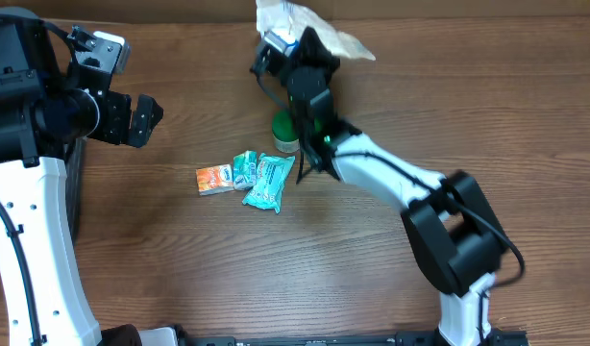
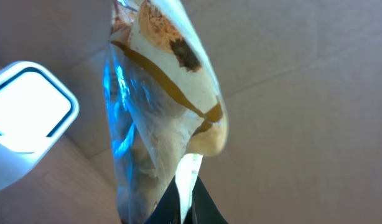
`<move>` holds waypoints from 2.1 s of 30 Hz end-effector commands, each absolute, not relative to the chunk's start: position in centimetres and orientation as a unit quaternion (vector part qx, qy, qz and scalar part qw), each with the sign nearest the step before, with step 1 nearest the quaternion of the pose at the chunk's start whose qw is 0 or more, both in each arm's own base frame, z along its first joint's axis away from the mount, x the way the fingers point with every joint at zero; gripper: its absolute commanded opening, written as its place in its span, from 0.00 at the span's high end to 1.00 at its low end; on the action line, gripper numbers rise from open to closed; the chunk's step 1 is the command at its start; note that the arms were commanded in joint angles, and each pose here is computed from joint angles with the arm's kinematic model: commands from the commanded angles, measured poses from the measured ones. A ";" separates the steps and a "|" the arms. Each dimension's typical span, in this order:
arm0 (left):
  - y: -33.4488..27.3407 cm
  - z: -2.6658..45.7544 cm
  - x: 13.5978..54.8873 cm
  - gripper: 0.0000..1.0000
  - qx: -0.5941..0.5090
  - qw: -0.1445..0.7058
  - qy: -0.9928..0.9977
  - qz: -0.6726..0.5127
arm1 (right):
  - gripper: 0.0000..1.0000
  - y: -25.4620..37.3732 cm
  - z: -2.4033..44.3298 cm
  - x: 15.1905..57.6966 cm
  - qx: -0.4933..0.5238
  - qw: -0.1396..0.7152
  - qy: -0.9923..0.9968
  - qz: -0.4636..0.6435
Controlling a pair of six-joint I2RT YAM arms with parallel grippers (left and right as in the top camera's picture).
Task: Scan the item barcode
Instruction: 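Hold the bean bag in front of the white scanner, then carry the bean bag right and lower it onto the table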
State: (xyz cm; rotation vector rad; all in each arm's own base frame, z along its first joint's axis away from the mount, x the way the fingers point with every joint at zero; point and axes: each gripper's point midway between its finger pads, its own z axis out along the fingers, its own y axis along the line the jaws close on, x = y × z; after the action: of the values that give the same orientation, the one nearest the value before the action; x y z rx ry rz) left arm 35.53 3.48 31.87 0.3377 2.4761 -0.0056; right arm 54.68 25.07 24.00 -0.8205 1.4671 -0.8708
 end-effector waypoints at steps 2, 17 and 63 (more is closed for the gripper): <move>3.5 32.8 35.5 0.00 0.139 0.328 0.935 0.004 | 0.96 25.7 26.3 57.2 -0.365 0.601 0.594 -0.391; 3.5 32.8 35.5 0.00 0.139 0.328 0.935 0.004 | 0.96 26.7 20.0 59.0 -0.439 0.558 0.576 -0.404; 3.5 32.8 35.5 0.00 0.139 0.328 0.935 0.004 | 0.96 10.3 37.8 35.4 -0.124 0.486 0.858 0.112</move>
State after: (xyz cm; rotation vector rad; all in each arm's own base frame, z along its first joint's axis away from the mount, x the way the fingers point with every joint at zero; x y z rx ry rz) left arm 35.53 3.48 31.92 0.3377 2.4750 -0.0052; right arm 36.65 9.10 38.82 -0.4356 1.9960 -0.1238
